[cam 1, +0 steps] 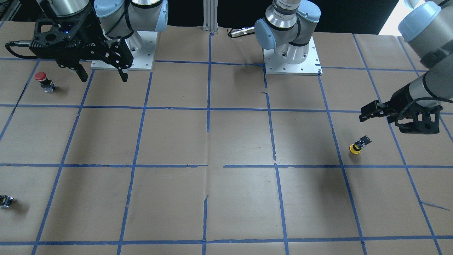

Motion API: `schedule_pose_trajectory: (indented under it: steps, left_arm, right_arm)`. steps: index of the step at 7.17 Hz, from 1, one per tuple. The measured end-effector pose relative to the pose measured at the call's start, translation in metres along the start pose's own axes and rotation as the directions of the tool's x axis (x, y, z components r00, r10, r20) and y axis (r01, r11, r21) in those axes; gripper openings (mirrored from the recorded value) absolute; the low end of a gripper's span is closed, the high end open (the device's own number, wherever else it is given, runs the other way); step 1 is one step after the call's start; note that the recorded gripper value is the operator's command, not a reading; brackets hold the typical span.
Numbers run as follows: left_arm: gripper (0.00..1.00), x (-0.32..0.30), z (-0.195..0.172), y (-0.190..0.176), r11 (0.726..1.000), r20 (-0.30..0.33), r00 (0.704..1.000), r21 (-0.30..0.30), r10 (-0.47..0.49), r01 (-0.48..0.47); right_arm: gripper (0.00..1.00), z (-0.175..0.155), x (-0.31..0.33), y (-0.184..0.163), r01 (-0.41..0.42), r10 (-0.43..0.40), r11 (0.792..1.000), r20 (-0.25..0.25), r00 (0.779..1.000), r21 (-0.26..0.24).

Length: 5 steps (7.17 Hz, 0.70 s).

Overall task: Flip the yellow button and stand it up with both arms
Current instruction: 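Lower the left gripper onto the yellow button lying on its side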

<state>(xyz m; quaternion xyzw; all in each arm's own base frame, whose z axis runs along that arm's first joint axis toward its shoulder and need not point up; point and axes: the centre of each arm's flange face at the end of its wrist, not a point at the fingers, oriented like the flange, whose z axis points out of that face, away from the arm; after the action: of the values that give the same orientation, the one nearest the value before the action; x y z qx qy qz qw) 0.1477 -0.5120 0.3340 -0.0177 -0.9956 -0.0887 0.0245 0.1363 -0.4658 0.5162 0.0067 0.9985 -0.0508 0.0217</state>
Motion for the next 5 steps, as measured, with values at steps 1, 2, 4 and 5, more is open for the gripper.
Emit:
schedule_pose_trajectory:
  steps: [1, 2, 4, 5]
  left_arm:
    - [1.00, -0.009, 0.024, -0.001, 0.999, 0.008, 0.999, 0.016, 0.034, -0.034]
    - [1.00, -0.011, 0.041, -0.001, 0.997, 0.019, 0.998, 0.031, 0.068, -0.068]
    - [0.98, -0.013, 0.056, -0.002, 0.981, 0.047, 0.982, 0.055, 0.184, -0.187]
    - [0.99, -0.014, 0.060, -0.004, 0.964, 0.059, 0.965, 0.059, 0.256, -0.260]
  right_arm:
    - [1.00, 0.000, 0.000, 0.000, 0.000, 0.000, 1.000, 0.000, 1.000, 0.000]
    - [1.00, 0.000, 0.000, 0.000, 0.000, 0.000, 1.000, 0.000, 1.000, 0.000]
    - [1.00, 0.000, 0.000, 0.000, 0.000, 0.000, 1.000, 0.000, 1.000, 0.000]
    - [1.00, 0.000, 0.000, 0.000, 0.000, 0.000, 1.000, 0.000, 1.000, 0.000]
